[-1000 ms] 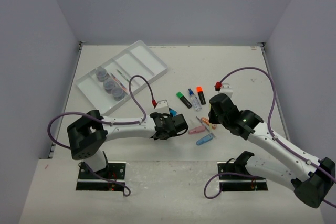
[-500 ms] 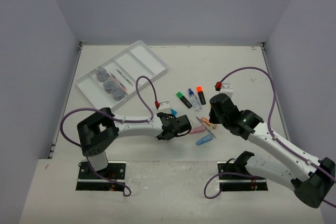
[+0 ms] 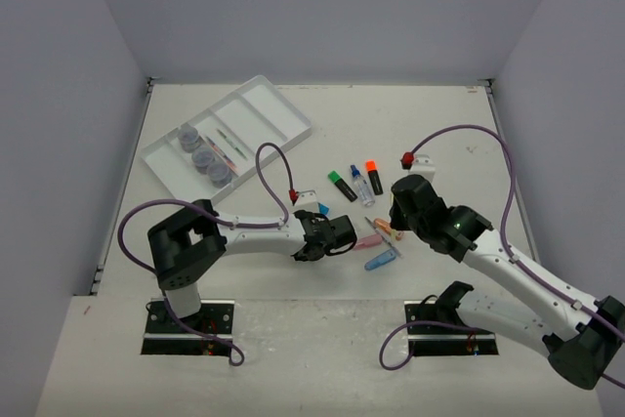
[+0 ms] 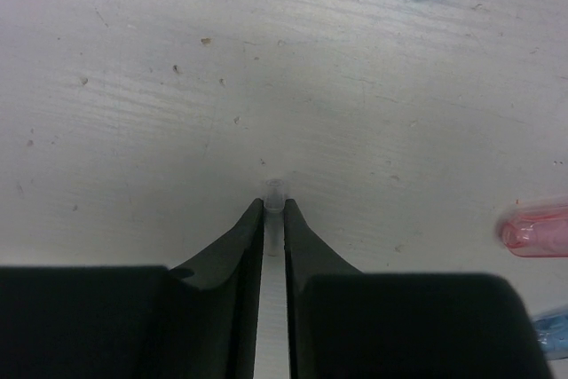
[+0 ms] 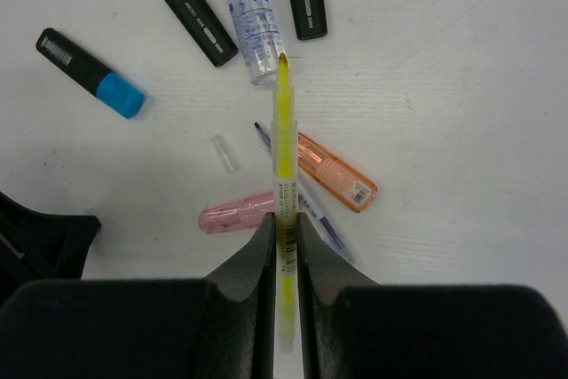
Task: Sort the stationery into containers
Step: Pick up the pen cap from the center of the board.
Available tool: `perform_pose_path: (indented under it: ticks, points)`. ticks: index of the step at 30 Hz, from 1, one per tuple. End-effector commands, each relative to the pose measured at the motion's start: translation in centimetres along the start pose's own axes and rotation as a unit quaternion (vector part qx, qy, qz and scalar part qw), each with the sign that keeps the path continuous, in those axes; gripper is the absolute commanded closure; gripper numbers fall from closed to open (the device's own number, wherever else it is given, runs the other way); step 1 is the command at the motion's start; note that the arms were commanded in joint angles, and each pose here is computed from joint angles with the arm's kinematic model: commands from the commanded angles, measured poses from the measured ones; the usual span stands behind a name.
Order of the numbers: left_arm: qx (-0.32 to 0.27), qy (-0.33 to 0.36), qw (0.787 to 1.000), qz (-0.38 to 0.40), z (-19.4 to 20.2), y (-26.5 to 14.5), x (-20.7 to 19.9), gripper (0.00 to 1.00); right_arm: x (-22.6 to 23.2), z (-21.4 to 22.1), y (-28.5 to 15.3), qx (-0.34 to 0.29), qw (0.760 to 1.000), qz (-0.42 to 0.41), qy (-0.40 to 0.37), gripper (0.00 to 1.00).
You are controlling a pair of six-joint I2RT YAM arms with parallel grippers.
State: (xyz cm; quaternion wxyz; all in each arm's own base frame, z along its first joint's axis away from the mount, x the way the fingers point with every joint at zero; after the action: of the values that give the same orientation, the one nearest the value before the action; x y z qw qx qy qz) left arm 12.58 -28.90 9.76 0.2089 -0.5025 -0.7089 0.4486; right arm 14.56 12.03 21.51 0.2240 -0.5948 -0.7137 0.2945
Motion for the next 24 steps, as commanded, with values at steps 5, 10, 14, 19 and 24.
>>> perform_pose_path:
  ticks: [5,10,14,19,24]
  points:
    - [-0.010,-0.009,1.000,-0.004,0.1,0.5,0.5,1.00,-0.6,-0.9,-1.2,-0.041,0.999,0.002,0.012,1.00]
    - [-0.041,-0.020,0.998,0.035,-3.0,-1.1,0.8,1.00,1.3,-1.1,-2.0,-0.078,0.986,-0.144,0.014,1.00]
    - [-0.073,-0.019,0.981,0.176,-7.6,-4.4,-0.6,1.00,3.3,-0.4,-3.1,-0.155,0.933,-0.324,0.020,1.00]
    - [-0.147,0.002,0.883,0.446,-13.7,-11.7,0.5,1.00,5.1,0.1,-4.2,-0.240,0.859,-0.448,0.056,1.00]
    - [-0.211,0.021,0.788,0.578,-15.4,-16.3,2.3,1.00,7.7,0.0,-6.2,-0.283,0.814,-0.506,0.037,1.00]
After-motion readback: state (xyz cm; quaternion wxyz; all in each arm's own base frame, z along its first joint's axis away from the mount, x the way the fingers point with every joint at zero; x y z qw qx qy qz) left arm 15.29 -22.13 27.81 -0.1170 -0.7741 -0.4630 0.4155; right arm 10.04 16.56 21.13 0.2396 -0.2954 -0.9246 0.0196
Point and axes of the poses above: each gripper's point midway between its finger pads, its own y axis out along the fingers, its own x axis along the line the jaws close on, z = x × y, the point moved 10 cm from there along -y, back along the fingers, and after that the axes turned 13 degrees about -y, right-handed, at the moved point
